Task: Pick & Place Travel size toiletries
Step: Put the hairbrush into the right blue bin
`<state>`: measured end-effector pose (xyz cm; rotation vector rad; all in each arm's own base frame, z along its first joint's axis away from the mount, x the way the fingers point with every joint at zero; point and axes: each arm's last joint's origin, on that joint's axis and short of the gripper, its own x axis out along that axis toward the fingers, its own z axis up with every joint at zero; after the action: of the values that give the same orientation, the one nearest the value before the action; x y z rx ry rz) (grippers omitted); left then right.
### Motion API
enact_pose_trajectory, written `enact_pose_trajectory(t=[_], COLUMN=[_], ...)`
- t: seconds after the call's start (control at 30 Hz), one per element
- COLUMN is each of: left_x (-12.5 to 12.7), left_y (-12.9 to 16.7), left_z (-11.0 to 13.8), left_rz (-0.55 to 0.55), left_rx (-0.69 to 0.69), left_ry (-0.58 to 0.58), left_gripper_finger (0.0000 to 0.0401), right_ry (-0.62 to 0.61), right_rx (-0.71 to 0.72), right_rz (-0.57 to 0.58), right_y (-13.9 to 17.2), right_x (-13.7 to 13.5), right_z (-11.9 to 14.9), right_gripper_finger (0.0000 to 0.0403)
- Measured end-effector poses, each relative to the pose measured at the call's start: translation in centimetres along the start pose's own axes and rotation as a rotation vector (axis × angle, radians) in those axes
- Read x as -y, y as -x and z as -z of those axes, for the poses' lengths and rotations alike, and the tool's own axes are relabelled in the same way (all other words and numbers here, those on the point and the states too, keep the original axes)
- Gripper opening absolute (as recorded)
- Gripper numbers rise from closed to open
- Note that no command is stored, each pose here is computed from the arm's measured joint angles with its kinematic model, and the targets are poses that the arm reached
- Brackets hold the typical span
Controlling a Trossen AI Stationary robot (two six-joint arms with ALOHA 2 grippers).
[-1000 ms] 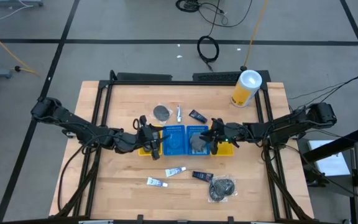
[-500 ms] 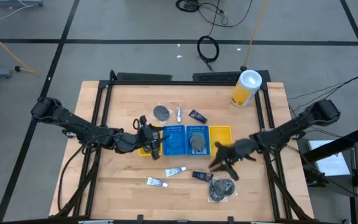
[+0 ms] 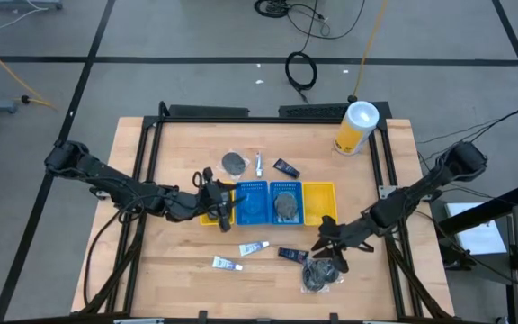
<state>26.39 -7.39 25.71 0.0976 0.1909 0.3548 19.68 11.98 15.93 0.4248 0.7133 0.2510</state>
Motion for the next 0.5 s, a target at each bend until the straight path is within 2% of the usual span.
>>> enact_pose_trajectory(t=[0.4,0.5], left_x=[0.1,0.1], left_y=[0.0,0.0], left_z=[0.0,0.0], left_rz=[0.019,0.019], left_rx=[0.000,0.000], left_ry=[0.000,0.000], left_gripper_finger=[0.0159,0.0159], right_ry=[-0.035,-0.040], right_rx=[-0.088,-0.098], right_rz=[0.063,0.032], right_y=[-1.7,-1.8], right_x=[0.8,0.7], right_z=[1.4,1.4], right_gripper_finger=[0.0160,0.0167])
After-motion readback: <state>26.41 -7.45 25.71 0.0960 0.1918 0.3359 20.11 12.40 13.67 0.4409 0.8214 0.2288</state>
